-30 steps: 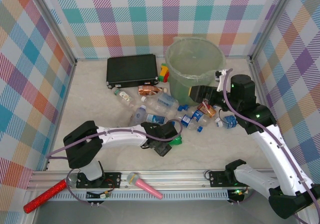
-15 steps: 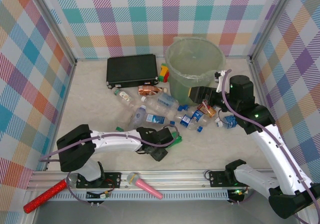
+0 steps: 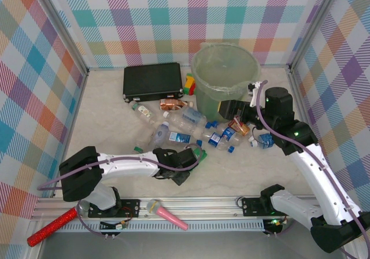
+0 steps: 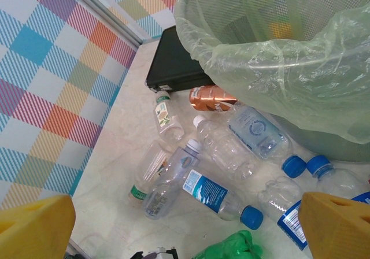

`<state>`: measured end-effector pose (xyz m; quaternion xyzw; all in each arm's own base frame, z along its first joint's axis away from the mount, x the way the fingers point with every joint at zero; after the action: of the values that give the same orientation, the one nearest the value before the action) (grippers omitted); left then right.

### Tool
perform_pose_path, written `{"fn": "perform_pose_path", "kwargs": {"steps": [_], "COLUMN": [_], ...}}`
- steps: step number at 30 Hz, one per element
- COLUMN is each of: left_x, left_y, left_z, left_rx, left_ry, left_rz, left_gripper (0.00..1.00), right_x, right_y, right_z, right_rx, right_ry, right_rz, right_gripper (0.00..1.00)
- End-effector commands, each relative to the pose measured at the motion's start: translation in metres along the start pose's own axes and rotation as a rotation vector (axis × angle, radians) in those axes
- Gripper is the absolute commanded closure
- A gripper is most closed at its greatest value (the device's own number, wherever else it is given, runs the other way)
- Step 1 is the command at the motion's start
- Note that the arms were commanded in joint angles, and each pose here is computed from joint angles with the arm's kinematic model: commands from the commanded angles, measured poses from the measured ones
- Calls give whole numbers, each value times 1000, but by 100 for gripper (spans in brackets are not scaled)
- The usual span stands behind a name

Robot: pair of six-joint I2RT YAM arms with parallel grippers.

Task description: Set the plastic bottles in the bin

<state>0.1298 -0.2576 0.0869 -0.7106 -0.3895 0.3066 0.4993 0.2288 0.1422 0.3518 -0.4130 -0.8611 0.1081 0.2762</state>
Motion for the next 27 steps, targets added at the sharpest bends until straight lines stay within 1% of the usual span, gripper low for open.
{"fn": "perform_pose_path", "kwargs": {"steps": [1,5,7,8,10,11,15,20,22,24,25,27], "left_x": [0,0,0,1,0,0,2,0,0,0,-1,-2], "left_y": [4,1,0,-1,-1,1,10,13,13,11,10,3], "left_z": [6,5,5,5,7,8,13,11,10,8,7,3], "left_rx": [2,-17,-27,-30,-21,-13,15,6,3,-4,-9,-34], "left_ry": [3,-2,-4,-6,-6,-6,6,5,7,5,4,-5], "left_rz": [-8,-5,-5,-3,7,4,-26,-23,-26,-26,-24,-16], "left_gripper": [65,74,74,73,62,59,58,58,60,70,72,73], "right_x": [7,8,9,9,10,10,11,11,11,11,11,11], "right_y": [-1,2,2,3,2,2,2,0,0,-1,-1,-2], "right_z": [-1,0,0,-1,-1,-2,-4,-5,-5,-5,-4,-3], "right_rx": [-10,6,6,5,3,0,-3,-4,-4,-4,-4,-3], "right_ry": [3,21,27,29,30,29,30,30,27,24,24,23], "right_rz": [-45,-61,-69,-73,-75,-75,-77,-75,-73,-71,-69,-69], "right_gripper": [1,1,1,1,1,1,1,1,1,1,1,1]}}
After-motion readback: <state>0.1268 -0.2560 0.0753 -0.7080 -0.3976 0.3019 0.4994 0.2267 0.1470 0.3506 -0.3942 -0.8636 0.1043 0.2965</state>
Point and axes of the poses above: each hand's point on the last joint's axis, 136 mm out from that joint toward the fingers, its own y axis out along the fingers, its own x axis along the line the jaws close on, z = x × y, the point moved 5 cm from there along -y, back along the fingers, and after that the axes turned 14 degrees about -y, right-handed, at the moved point
